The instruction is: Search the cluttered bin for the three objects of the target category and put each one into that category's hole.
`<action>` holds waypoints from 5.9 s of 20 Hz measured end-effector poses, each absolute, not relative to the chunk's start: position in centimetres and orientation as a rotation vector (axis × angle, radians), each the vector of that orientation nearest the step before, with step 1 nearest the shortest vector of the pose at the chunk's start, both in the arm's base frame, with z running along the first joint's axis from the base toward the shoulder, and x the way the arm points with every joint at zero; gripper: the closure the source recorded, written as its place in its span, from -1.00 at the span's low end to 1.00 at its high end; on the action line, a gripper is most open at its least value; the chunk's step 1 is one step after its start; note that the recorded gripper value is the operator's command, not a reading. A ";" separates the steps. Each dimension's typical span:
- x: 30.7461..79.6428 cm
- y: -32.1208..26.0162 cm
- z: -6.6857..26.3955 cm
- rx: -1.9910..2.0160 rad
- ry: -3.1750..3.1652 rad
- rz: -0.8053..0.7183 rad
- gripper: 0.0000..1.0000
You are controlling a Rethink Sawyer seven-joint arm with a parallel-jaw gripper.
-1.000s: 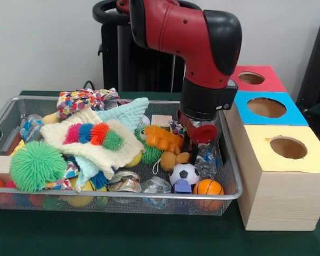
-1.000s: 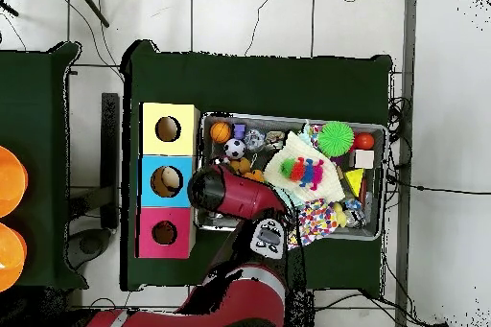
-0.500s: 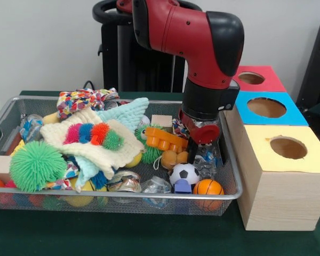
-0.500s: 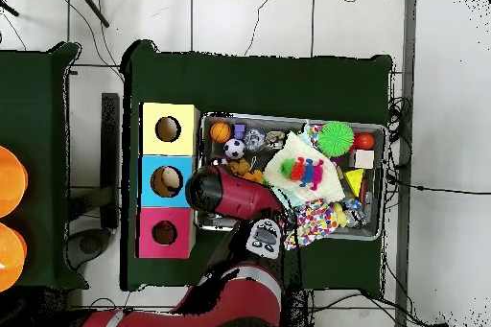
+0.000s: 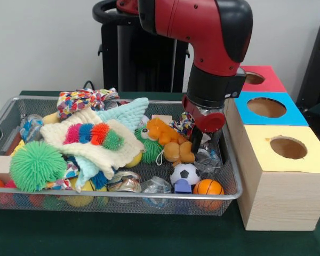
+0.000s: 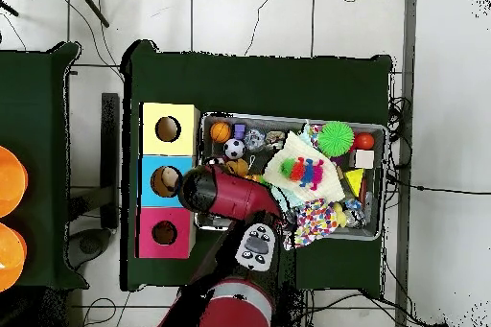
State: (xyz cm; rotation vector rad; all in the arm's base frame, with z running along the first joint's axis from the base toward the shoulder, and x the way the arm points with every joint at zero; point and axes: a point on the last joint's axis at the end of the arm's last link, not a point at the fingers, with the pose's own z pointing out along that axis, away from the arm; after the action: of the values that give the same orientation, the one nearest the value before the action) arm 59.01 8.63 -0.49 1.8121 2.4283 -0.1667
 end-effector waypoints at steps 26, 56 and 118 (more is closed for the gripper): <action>65.7 6.8 12.2 1.842 2.405 -0.179 1.00; 54.6 16.9 11.9 1.780 2.494 -0.164 1.00; 41.9 25.5 7.7 1.845 2.324 -0.075 1.00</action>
State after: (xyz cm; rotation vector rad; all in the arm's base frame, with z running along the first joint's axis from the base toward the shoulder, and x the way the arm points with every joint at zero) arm 41.85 25.50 7.65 1.8446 2.3238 -0.0754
